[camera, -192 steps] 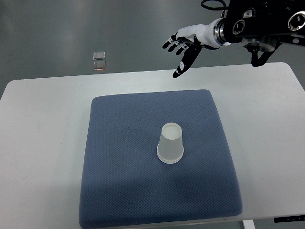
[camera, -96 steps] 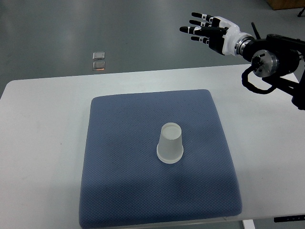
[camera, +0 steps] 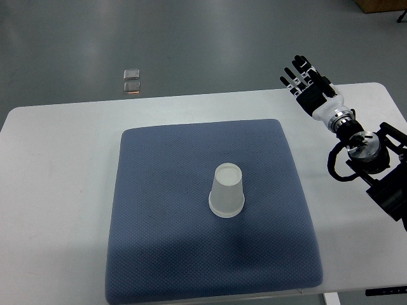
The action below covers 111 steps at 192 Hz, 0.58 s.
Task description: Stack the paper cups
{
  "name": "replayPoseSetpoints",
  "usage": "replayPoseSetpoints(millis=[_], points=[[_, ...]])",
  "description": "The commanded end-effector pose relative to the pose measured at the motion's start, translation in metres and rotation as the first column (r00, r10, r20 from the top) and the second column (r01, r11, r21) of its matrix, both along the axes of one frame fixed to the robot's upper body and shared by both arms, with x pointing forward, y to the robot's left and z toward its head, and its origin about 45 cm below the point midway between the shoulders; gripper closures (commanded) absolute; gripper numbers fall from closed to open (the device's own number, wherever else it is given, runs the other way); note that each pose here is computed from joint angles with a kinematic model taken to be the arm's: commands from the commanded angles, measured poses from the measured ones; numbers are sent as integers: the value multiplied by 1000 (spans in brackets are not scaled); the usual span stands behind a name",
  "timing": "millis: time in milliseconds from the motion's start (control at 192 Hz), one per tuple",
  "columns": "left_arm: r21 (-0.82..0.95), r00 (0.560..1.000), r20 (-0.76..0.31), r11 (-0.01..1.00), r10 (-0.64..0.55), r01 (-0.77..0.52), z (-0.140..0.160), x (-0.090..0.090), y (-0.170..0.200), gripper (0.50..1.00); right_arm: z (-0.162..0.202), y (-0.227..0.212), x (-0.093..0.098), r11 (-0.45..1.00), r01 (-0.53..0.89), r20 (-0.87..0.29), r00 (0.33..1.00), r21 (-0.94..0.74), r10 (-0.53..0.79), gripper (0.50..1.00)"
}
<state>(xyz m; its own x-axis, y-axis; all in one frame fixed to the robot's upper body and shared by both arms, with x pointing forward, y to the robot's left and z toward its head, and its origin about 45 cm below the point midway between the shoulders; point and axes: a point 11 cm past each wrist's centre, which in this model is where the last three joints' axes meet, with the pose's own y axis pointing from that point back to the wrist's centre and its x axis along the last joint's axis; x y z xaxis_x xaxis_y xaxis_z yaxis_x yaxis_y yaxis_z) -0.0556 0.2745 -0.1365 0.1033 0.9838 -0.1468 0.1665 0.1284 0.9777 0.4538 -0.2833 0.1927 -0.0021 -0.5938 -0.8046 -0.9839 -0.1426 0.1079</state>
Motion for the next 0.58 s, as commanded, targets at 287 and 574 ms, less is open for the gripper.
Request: replayPoseSetpoints(millis=[287, 574], points=[[-1, 1000, -2, 1000, 0, 0, 0, 0, 0, 500, -10, -19, 2, 998, 56, -11, 998, 3, -56, 581], [-1, 1000, -2, 1000, 0, 0, 0, 0, 0, 500, -15, -16, 1, 999, 46, -24, 999, -26, -47, 581]])
